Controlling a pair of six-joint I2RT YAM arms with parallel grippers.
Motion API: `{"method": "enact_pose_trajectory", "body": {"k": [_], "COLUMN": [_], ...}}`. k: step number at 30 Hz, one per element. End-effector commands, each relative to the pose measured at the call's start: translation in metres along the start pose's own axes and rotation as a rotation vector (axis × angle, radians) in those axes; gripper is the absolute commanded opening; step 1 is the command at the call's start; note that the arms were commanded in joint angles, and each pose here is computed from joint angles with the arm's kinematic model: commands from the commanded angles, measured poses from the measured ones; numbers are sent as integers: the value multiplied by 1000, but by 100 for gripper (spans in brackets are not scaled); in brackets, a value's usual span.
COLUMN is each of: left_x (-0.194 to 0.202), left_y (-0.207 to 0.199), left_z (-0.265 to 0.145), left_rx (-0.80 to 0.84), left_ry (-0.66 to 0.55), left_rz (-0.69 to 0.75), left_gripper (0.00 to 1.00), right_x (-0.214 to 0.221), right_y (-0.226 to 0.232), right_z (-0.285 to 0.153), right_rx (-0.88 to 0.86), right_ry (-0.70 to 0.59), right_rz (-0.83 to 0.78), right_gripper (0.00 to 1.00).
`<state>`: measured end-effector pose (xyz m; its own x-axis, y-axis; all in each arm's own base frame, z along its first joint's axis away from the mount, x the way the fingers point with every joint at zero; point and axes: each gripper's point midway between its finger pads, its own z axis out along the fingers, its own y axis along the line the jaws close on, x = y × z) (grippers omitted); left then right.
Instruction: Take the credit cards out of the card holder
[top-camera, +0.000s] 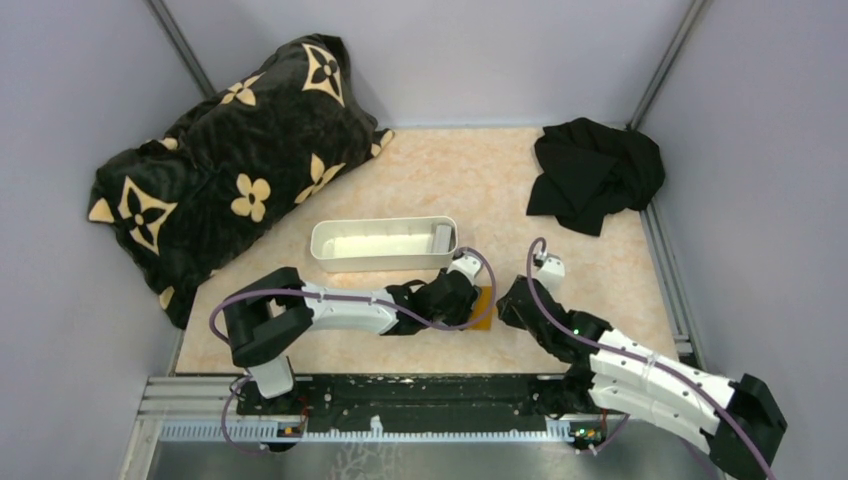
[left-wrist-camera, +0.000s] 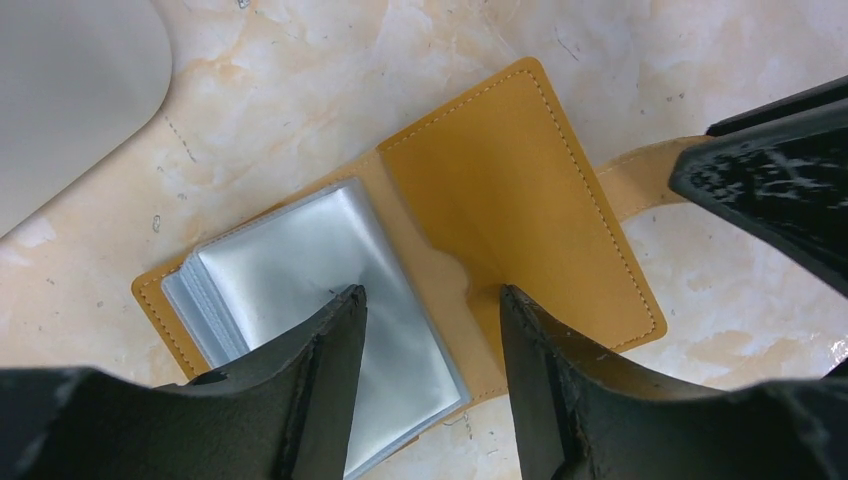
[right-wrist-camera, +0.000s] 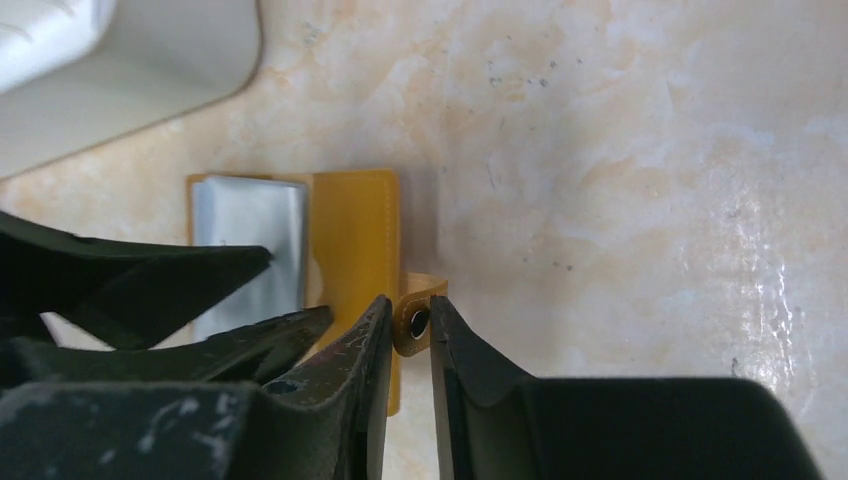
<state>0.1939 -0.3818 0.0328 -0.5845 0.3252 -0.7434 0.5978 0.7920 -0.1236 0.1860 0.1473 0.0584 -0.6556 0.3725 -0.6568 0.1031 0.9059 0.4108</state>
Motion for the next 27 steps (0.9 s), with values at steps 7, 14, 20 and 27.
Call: {"method": "enact_pose_trajectory", "body": {"k": [7,14,20,27], "left_x": [61,69,69,67], "left_y": [26,26,26,28], "left_z": [6,6,3,-3], "left_rx": [-80,-68,-58,-55], "left_ry": [175,191,177,161], "left_rz": [50,44,36,24], "left_gripper": [59,59,59,59], "right_x": [-42,-36,-39,-7], "right_y": [55,84,98,87], "right_z": [-24,-30,-37,-9], "right_rx": [-201,-214,-256,-164], "right_ry": [-80,-85,-103,-18], "right_rz": [15,-28,-39,-85], "right_gripper": [2,0,21,11]}}
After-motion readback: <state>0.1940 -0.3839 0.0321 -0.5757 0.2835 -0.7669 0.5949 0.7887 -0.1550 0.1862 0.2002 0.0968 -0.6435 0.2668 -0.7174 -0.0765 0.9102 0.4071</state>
